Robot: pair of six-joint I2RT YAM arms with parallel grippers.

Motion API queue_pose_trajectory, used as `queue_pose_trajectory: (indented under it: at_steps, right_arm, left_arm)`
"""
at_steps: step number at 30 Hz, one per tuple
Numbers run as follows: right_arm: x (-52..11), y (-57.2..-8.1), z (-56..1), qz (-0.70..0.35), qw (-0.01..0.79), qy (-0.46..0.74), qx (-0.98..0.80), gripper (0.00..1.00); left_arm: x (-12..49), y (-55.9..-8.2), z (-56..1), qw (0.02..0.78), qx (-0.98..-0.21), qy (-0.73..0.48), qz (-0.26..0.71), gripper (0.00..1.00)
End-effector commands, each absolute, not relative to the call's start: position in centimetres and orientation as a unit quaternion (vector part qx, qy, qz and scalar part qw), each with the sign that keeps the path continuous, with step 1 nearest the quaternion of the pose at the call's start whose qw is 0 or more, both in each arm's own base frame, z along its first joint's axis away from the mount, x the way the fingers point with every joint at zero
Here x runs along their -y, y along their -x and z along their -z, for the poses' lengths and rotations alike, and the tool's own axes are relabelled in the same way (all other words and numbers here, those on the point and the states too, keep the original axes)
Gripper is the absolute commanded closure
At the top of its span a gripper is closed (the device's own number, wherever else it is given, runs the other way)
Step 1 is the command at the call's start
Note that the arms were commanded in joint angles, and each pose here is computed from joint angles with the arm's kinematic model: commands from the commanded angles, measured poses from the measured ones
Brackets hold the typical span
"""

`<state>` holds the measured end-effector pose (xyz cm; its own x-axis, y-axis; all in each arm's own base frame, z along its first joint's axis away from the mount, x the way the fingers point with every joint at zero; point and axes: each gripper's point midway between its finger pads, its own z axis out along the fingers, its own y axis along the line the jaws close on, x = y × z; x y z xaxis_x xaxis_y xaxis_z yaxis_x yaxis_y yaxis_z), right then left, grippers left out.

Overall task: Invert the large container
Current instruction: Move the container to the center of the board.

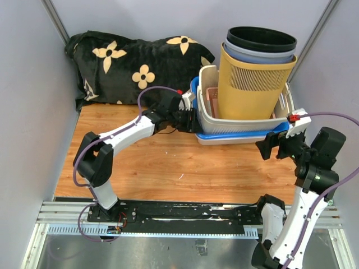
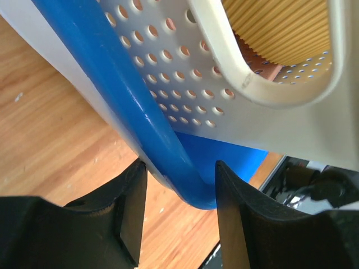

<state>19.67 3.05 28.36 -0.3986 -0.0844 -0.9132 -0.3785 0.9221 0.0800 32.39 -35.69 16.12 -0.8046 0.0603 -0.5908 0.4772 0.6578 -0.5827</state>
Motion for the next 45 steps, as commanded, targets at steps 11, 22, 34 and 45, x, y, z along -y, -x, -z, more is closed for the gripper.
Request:
queue_pose_trajectory:
  at_steps: [11, 22, 34, 45]
  right_arm:
    - [3.7, -26.8, -48.7, 0.038, 0.700, 0.112, -0.704, 0.06]
    - [-6.8, -26.1, -58.9, -0.271, 0.730, 0.359, -0.515, 0.09]
    - [-10.4, -27.7, -55.3, -0.391, 0.587, 0.463, -0.536, 0.07]
    - [-9.1, -27.7, -52.1, -0.395, 0.549, 0.469, -0.569, 0.25]
  left_arm:
    - [29.6, -23.1, -12.9, 0.201, -0.838, -0.400, 0.313, 1.00]
    - [27.8, -22.8, -13.8, 0.221, -0.839, -0.410, 0.282, 1.00]
    - [27.0, -22.1, -14.4, 0.207, -0.833, -0.435, 0.272, 0.97]
    - [26.7, -22.5, -14.8, 0.216, -0.835, -0.435, 0.258, 0.73]
